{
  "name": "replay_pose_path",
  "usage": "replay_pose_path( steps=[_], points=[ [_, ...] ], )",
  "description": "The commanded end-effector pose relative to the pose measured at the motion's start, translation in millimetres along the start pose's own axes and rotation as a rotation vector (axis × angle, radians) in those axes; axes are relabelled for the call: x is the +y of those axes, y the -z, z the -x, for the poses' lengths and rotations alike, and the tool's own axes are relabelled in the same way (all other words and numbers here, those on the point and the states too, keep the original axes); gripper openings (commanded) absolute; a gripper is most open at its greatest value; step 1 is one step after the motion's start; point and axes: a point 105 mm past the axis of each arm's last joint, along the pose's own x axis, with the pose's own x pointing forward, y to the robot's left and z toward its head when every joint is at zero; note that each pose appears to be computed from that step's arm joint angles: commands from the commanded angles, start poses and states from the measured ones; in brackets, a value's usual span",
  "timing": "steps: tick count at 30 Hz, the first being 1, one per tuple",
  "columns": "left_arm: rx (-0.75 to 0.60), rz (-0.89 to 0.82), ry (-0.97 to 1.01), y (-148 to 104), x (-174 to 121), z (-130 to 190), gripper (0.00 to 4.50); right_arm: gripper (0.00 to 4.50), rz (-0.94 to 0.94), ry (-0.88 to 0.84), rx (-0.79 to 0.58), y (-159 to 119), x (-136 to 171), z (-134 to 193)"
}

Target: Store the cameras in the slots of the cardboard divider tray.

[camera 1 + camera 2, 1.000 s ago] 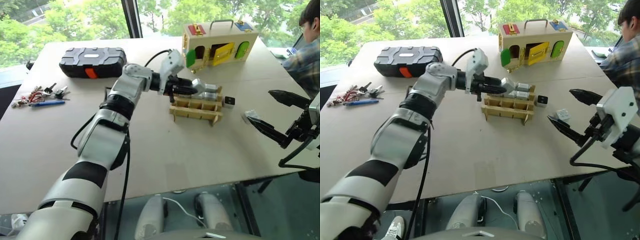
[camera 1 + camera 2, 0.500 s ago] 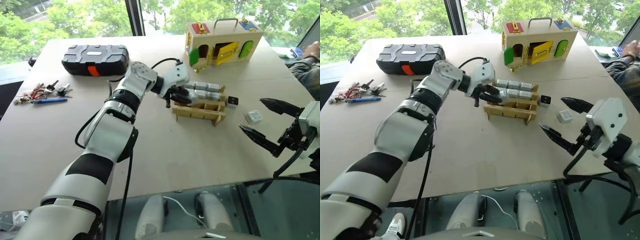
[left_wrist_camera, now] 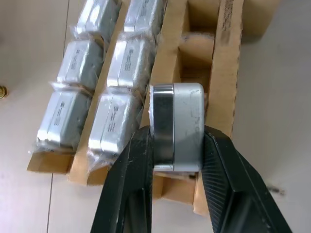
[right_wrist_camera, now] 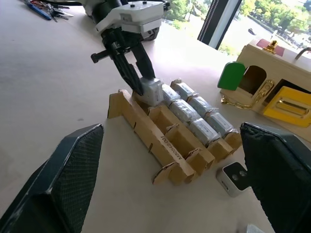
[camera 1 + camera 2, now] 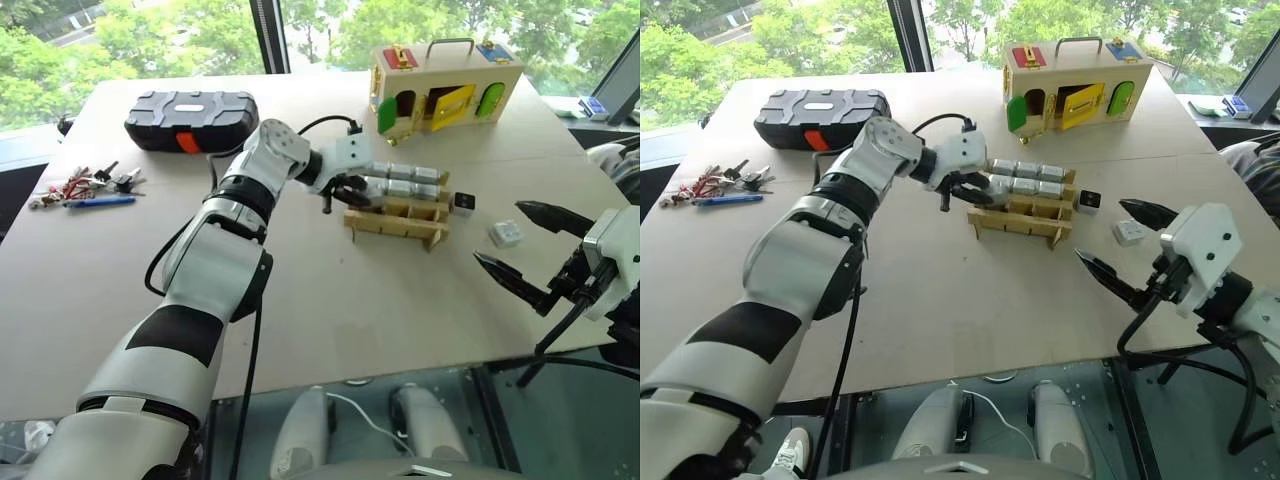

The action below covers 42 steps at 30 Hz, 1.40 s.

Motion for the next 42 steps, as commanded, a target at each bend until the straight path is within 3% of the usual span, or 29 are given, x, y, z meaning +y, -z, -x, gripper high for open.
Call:
replay_pose_path(
  steps=[1,11,15,16,17,20,24,26,28,29,32,34,39,42],
  points=[
    [-0.013,-0.017,-0.015,-9.4,7.2,9.5,0.81,4.46,0.056,0.012,-0.03,-11.2,2.8,1.0],
    [0.109,-0.09,0.007,4.2,2.6,3.8,0.81,4.46,0.057,0.026,-0.022,-7.1,1.9,1.6],
    [0.096,-0.098,-0.006,-2.3,5.4,3.4,0.81,4.46,0.05,0.028,-0.019,-6.6,2.9,1.9],
    [0.069,-0.09,-0.005,-7.0,6.1,4.3,1.94,4.5,0.046,0.03,-0.018,-6.3,3.0,2.0],
    [0.033,-0.081,0.001,-13.6,6.7,5.7,2.14,4.5,0.038,0.033,-0.016,-5.7,3.0,2.1],
    [-0.093,-0.05,0.02,-34.9,8.1,11.0,3.54,4.5,0.021,0.058,-0.011,-3.5,1.9,2.7],
    [-0.407,0.145,0.146,-66.7,8.5,51.0,3.66,4.5,0.001,0.126,0.045,9.3,-3.6,-2.6],
    [-0.499,0.211,0.118,-63.0,12.7,64.9,3.66,4.5,0.035,0.176,0.125,20.4,-9.5,-6.5],
    [-0.526,0.239,0.038,-43.1,14.5,70.8,3.66,4.5,-0.065,0.216,0.19,39.5,-18.3,-11.6],
    [-0.536,0.257,0.036,-31.3,9.9,73.7,3.66,4.5,-0.106,0.23,0.201,47.1,-22.1,-14.0],
    [-0.553,0.307,0.029,-6.1,-9.5,81.1,4.41,4.5,-0.168,0.287,0.231,65.0,-33.2,-19.3],
    [-0.567,0.25,0.004,-1.5,-30.0,83.8,4.46,4.5,-0.178,0.372,0.275,80.0,-47.9,-21.4],
    [-0.662,0.319,0.038,-5.9,-93.1,92.9,4.46,4.5,-0.263,0.496,0.375,121.5,-78.9,-31.7],
    [-0.676,0.313,0.041,0.0,-111.2,99.4,4.46,4.5,-0.271,0.514,0.396,132.7,-87.7,-36.2]
  ],
)
